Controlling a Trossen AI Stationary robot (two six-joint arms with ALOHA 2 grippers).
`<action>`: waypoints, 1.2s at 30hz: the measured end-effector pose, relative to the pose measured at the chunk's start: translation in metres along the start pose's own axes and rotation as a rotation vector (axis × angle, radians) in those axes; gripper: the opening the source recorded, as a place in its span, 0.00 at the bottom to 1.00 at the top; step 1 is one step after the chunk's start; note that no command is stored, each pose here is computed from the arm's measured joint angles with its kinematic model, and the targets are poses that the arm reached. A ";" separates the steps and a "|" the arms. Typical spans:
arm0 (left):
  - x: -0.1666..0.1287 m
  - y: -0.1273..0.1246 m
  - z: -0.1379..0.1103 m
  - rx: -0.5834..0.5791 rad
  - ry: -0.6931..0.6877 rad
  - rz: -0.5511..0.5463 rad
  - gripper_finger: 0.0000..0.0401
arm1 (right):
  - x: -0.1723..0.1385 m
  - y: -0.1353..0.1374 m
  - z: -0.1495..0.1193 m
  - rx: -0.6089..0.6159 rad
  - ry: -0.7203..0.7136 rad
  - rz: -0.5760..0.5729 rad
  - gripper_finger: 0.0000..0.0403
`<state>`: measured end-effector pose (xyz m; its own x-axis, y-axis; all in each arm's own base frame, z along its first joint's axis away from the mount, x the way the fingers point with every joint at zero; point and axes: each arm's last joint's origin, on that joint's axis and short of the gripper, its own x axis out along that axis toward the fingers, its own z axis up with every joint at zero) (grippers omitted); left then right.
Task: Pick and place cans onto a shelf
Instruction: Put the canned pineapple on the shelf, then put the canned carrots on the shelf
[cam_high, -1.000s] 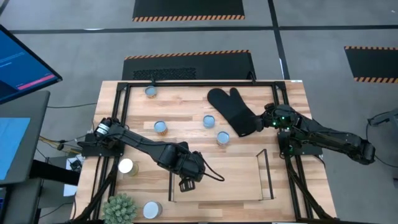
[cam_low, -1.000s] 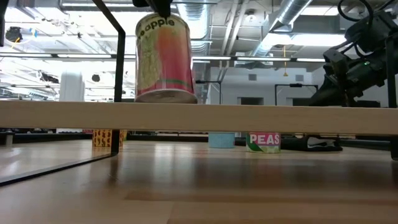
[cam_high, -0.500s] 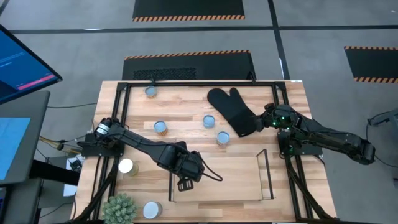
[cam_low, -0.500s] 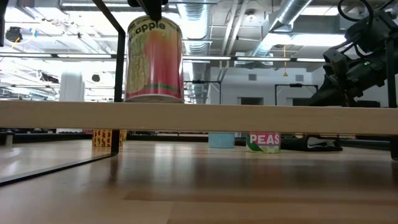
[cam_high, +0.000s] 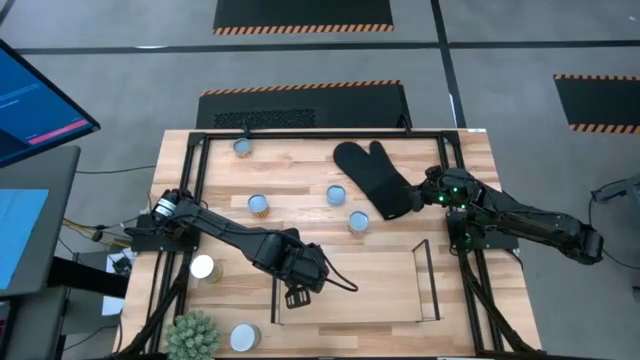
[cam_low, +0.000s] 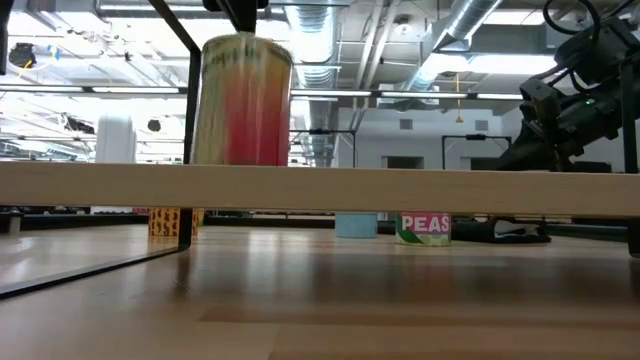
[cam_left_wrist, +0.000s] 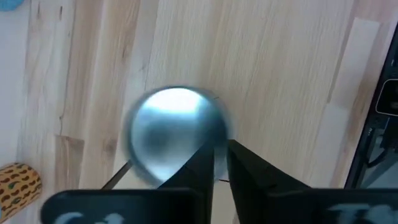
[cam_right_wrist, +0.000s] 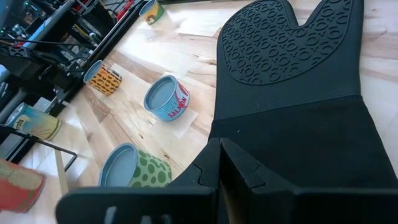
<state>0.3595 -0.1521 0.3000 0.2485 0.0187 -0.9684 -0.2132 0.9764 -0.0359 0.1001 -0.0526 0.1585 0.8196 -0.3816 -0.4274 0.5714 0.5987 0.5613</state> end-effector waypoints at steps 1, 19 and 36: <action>0.000 0.000 0.000 -0.001 0.000 0.002 0.11 | 0.000 0.000 0.000 0.000 0.000 0.000 0.08; -0.043 0.012 0.008 -0.084 -0.093 0.068 0.20 | 0.000 0.000 -0.001 -0.022 0.005 -0.004 0.08; -0.055 -0.003 -0.042 -0.083 0.018 0.147 0.20 | 0.000 -0.003 -0.006 -0.017 0.085 0.002 0.08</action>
<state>0.3073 -0.1648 0.3428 0.1920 0.1555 -0.9690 -0.3232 0.9423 0.0872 0.0980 -0.0498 0.1526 0.8136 -0.3198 -0.4856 0.5687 0.6114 0.5503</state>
